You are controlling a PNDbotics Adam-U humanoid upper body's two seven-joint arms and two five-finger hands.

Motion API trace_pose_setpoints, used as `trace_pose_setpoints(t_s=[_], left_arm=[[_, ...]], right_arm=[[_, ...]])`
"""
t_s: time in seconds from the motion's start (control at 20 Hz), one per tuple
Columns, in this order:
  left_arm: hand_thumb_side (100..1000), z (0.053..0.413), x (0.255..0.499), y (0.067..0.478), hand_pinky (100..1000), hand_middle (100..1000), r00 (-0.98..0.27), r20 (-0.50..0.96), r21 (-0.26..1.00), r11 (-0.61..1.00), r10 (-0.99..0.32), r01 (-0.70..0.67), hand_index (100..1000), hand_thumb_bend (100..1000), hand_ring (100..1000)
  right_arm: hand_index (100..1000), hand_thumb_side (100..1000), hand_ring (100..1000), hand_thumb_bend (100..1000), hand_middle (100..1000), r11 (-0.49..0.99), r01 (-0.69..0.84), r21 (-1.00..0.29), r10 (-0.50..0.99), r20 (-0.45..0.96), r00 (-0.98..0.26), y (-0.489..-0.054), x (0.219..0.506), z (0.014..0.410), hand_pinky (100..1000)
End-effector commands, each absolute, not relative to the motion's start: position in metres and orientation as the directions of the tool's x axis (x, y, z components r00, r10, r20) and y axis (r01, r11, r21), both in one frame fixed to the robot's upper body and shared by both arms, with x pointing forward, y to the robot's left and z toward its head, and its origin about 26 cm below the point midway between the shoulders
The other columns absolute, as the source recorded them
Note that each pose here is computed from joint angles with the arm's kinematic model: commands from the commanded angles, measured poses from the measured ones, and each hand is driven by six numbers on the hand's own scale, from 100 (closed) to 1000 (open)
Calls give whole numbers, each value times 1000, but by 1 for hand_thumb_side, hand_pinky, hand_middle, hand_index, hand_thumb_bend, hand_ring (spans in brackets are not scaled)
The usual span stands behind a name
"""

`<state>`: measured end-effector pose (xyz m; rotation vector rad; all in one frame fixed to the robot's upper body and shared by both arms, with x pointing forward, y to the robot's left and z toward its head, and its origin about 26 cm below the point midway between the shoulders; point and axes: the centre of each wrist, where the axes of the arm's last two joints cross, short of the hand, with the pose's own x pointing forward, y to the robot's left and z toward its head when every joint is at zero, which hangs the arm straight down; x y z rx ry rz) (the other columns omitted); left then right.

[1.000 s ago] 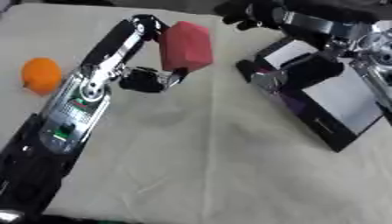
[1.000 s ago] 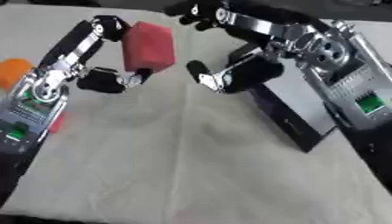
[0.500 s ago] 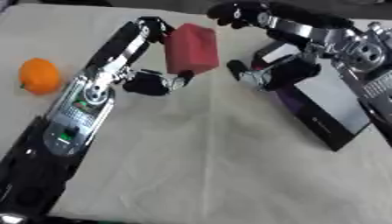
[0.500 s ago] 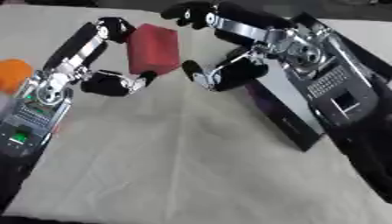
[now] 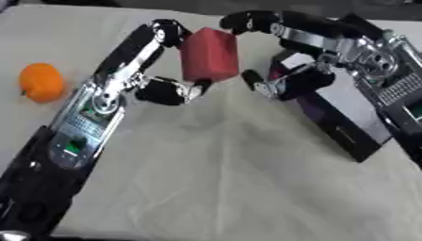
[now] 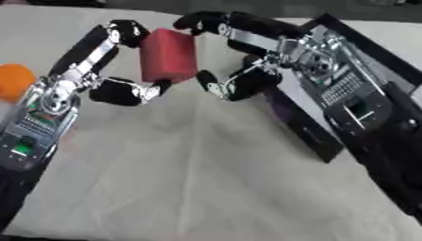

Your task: Pick up the objects with one hand, pass them to the other hand, and then place them into the box on the other side of the table.

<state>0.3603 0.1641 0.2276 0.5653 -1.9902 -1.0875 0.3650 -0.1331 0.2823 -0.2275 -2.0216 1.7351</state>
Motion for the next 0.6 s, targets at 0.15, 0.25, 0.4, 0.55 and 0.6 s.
trace_pose_setpoints(t_s=[0.15,0.25,0.4,0.55,0.6], left_arm=[[204,238,358,162,797,668,-622,408,838,544,-668,-35,486,100,696],[204,238,358,160,796,667,-629,407,837,546,-663,-34,486,100,696],[203,238,358,158,795,666,-641,403,839,543,-654,-27,485,100,697],[202,237,358,157,794,665,-649,398,842,538,-649,-22,485,100,697],[201,236,359,156,794,665,-649,397,844,536,-649,-20,484,100,697]], right_arm=[[1000,100,966,100,1000,175,-164,-971,411,224,-884,-133,367,288,1000],[1000,100,967,100,1000,171,-169,-971,411,226,-883,-132,368,288,1000],[1000,100,969,100,1000,169,-174,-970,417,230,-879,-131,369,287,1000],[1000,100,970,100,1000,166,-183,-969,422,237,-875,-131,371,286,1000],[1000,100,971,100,1000,168,-184,-968,423,240,-874,-131,371,286,1000]])
